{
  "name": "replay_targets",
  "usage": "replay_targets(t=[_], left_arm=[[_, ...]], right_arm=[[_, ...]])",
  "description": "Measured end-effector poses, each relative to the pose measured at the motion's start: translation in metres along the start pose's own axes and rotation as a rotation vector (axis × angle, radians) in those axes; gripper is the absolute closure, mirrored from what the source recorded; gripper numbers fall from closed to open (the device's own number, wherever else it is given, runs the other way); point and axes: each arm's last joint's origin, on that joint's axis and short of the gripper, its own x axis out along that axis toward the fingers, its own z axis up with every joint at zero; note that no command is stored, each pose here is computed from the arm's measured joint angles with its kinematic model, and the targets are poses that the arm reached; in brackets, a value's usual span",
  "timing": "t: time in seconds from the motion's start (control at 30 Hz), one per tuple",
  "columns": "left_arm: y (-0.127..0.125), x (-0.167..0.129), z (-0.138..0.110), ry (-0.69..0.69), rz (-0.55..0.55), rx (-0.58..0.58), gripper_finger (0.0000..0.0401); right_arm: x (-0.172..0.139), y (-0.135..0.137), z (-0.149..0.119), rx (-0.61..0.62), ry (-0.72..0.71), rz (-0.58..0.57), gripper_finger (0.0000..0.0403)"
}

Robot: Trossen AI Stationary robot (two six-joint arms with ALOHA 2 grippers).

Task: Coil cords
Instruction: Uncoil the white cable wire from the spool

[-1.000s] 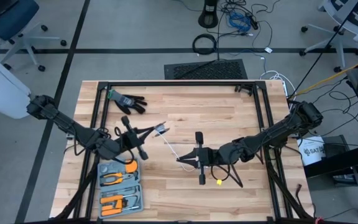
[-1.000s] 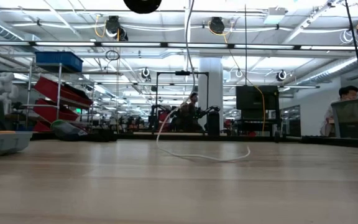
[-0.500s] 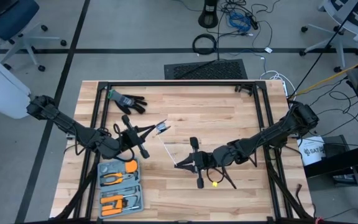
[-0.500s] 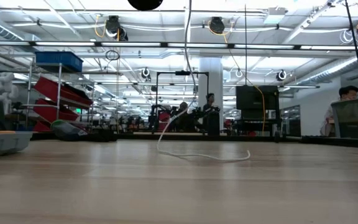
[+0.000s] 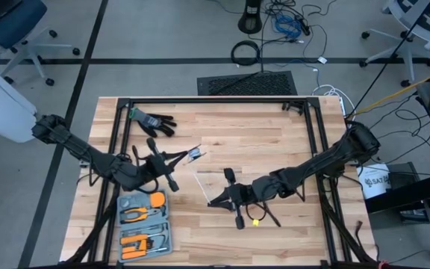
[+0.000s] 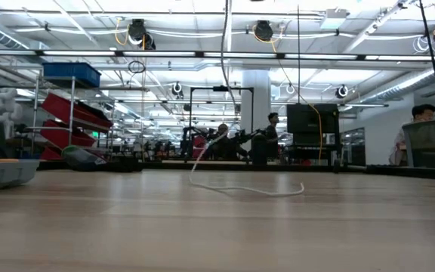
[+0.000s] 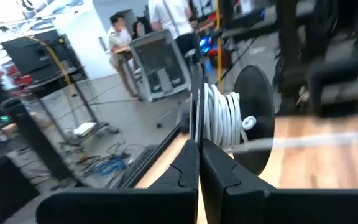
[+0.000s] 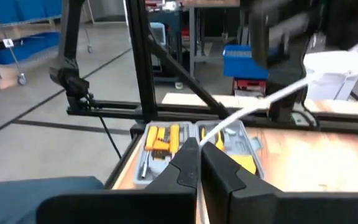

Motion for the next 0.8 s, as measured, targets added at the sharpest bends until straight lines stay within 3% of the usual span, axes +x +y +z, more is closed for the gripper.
replay_targets(t=[0.37,0.8], left_arm=[[-0.002,0.000,0.006,-0.059,-0.109,-0.042,0.0401],[-0.001,-0.012,0.012,-0.088,-0.160,-0.065,0.0401]], right_arm=[[0.012,-0.019,-0.024,-0.012,0.143,-0.071,0.0403],[-0.023,-0.028,-0.022,0.034,0.424,-0.137,0.0403]])
